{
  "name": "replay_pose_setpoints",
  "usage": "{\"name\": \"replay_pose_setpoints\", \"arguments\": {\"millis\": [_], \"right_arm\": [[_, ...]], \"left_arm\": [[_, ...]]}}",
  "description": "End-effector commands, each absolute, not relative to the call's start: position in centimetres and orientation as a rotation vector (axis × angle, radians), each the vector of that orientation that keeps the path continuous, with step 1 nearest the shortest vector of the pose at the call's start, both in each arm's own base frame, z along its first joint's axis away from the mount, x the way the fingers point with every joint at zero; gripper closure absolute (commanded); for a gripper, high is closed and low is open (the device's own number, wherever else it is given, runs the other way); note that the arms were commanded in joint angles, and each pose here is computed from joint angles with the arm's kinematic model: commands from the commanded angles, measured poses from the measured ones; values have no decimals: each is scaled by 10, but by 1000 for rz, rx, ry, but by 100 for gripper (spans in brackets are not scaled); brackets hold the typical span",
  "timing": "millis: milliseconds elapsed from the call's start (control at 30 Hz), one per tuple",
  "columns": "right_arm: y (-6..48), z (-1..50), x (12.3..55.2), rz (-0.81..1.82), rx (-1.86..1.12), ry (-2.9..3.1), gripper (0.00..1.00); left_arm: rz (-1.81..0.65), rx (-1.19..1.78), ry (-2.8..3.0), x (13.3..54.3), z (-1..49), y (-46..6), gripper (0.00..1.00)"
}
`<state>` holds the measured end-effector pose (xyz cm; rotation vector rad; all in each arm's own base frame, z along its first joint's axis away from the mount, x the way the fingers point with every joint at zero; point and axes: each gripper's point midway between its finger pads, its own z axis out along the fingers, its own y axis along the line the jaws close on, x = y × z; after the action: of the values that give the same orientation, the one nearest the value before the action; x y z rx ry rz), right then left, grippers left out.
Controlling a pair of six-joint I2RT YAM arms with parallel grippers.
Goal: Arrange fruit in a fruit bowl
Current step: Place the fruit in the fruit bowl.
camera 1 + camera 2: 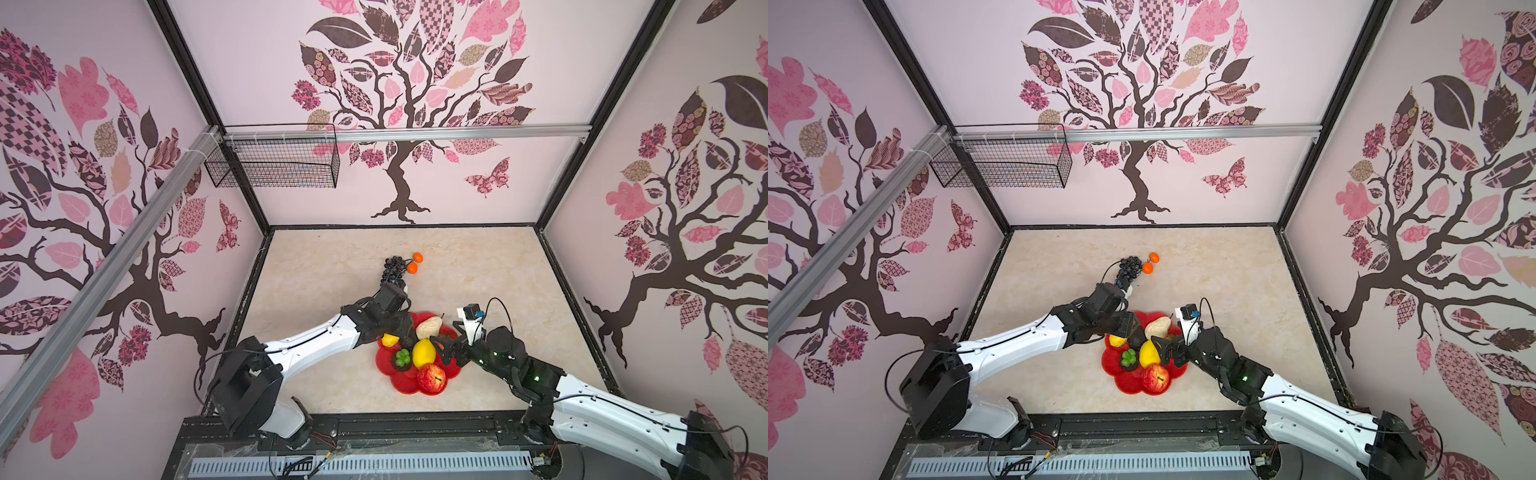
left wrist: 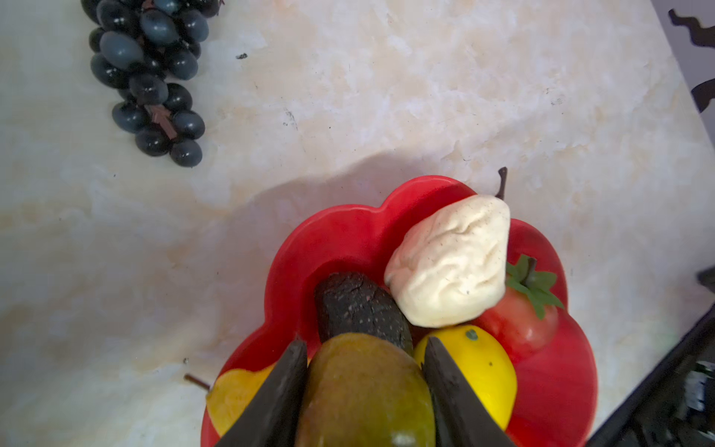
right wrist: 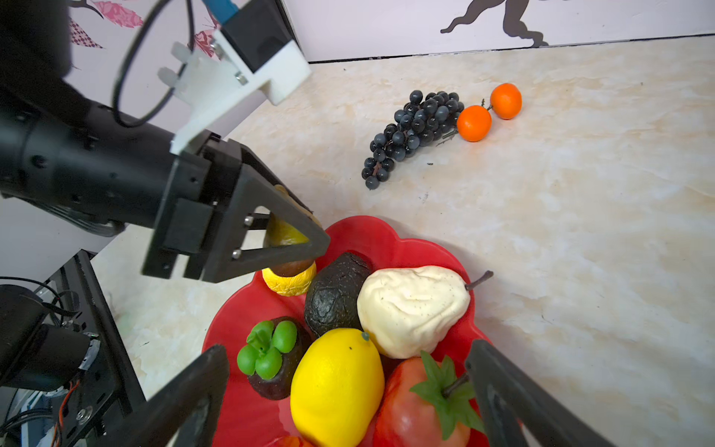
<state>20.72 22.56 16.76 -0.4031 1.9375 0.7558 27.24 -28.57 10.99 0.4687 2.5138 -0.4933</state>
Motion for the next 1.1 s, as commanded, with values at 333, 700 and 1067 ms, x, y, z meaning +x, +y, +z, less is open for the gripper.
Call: {"name": "replay_pose_setpoints", "arguments": {"millis": [333,700,1067], "right_arm": [[222,173,205,789,-363,1912,0],[221,173,204,792,-363,1913,0],[224,175,205,793,-373,1917,0]], "left_arm": [[-384,561,2485,306,107,-315,53],[-273,582,2513,315,90,-312,50],[-325,567,2528,313,92,-319,34]]}}
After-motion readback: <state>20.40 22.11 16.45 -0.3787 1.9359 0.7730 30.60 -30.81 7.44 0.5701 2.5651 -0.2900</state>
